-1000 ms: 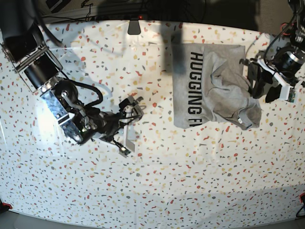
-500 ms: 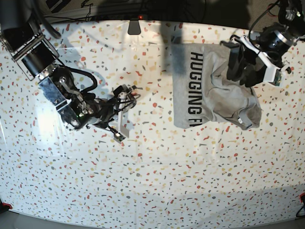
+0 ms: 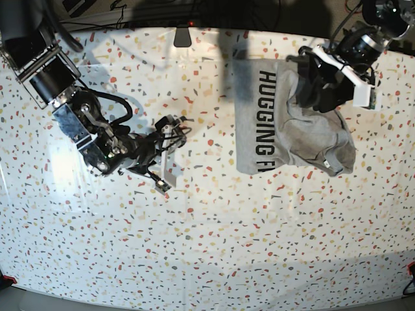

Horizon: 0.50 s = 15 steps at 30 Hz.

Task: Fold the T-shirt properly
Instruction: 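Grasp the folded shirt's edge with the left gripper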

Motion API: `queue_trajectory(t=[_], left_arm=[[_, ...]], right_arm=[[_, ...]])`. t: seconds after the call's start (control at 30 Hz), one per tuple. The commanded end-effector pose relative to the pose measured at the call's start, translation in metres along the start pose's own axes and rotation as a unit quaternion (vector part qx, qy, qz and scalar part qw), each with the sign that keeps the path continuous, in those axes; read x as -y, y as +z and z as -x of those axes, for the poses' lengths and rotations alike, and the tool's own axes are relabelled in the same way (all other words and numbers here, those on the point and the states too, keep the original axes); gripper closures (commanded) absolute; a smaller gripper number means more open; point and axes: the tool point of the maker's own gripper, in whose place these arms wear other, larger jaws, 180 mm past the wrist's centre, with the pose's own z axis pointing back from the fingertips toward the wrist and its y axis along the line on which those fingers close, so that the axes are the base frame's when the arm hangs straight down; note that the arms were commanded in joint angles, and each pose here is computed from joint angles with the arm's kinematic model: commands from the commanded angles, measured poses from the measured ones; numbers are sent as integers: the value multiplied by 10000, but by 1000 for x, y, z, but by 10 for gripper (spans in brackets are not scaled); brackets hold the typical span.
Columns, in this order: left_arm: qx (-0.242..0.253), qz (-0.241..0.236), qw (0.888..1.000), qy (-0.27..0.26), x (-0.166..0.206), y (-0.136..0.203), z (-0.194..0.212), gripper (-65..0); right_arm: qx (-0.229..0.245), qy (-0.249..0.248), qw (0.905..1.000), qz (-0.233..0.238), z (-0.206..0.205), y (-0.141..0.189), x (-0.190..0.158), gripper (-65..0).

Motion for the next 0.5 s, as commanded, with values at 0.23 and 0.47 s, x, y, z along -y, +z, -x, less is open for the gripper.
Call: queue_trajectory(t=[0.23, 0.47], left_arm=[[18, -31, 9981, -608, 18, -19, -3, -245], [-71, -507, 9961, -721, 2, -21, -3, -245]], right_arm=[[180, 55, 9998, 103, -14, 7, 9, -390], [72, 140, 9995, 278, -7, 10, 19, -390]])
